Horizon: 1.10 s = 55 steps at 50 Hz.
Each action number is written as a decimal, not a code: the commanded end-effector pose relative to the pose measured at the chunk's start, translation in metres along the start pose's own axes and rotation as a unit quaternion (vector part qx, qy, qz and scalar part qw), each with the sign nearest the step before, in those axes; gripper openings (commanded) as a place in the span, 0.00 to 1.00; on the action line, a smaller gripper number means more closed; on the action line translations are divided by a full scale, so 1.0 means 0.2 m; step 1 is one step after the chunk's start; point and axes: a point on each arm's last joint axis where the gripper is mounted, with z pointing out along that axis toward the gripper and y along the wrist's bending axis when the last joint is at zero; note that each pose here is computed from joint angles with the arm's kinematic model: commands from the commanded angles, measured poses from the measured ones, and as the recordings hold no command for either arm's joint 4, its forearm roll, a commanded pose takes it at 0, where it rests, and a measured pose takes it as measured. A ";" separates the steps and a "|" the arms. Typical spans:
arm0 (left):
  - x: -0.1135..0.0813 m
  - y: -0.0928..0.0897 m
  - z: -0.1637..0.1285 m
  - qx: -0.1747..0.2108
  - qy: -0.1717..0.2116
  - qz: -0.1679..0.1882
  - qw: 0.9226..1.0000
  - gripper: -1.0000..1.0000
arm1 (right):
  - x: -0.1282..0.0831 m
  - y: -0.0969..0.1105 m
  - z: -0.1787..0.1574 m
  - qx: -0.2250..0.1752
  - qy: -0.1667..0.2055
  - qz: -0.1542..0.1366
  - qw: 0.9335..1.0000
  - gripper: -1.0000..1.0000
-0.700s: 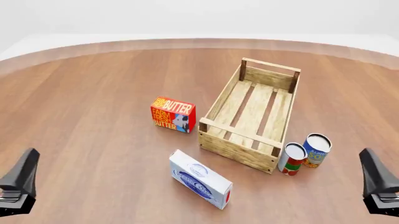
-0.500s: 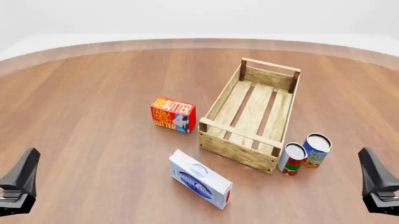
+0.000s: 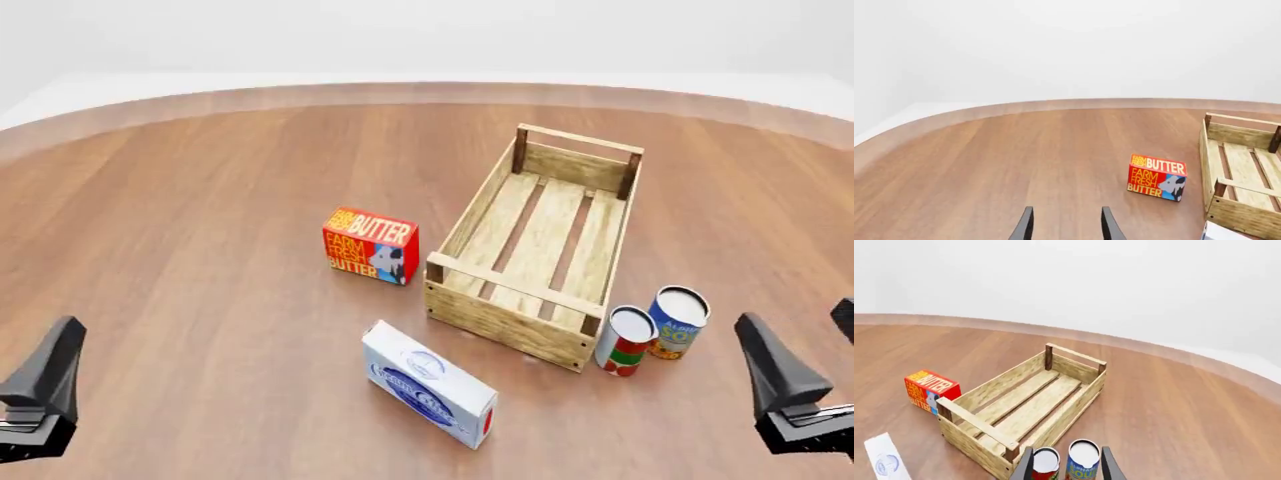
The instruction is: Pick up the ketchup, and put it in the wooden tray.
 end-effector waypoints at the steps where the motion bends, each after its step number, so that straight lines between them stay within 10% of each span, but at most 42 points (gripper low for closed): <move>1: 0.00 0.00 0.00 0.000 0.000 0.000 1.000 1.00 | -0.05 0.04 0.04 -0.060 0.013 -0.013 0.998 1.00; 13: 0.00 0.00 0.00 0.000 0.000 0.000 1.000 1.00 | -0.10 0.12 0.14 -0.131 0.024 -0.019 0.991 1.00; 15: 0.00 0.00 0.00 0.000 0.000 0.000 1.000 1.00 | -0.14 0.17 0.22 -0.167 0.029 -0.008 0.986 1.00; 16: 0.00 0.00 0.00 -0.001 0.000 0.000 1.000 1.00 | -0.22 0.47 0.46 -0.282 0.046 -0.031 0.958 1.00; 42: 0.00 0.00 0.00 -0.001 0.000 0.000 1.000 1.00 | -0.23 0.80 0.58 -0.366 0.071 -0.037 0.927 1.00; 55: 0.00 0.00 0.00 -0.001 0.000 0.000 1.000 1.00 | -0.23 1.06 0.59 -0.425 0.076 -0.038 0.901 1.00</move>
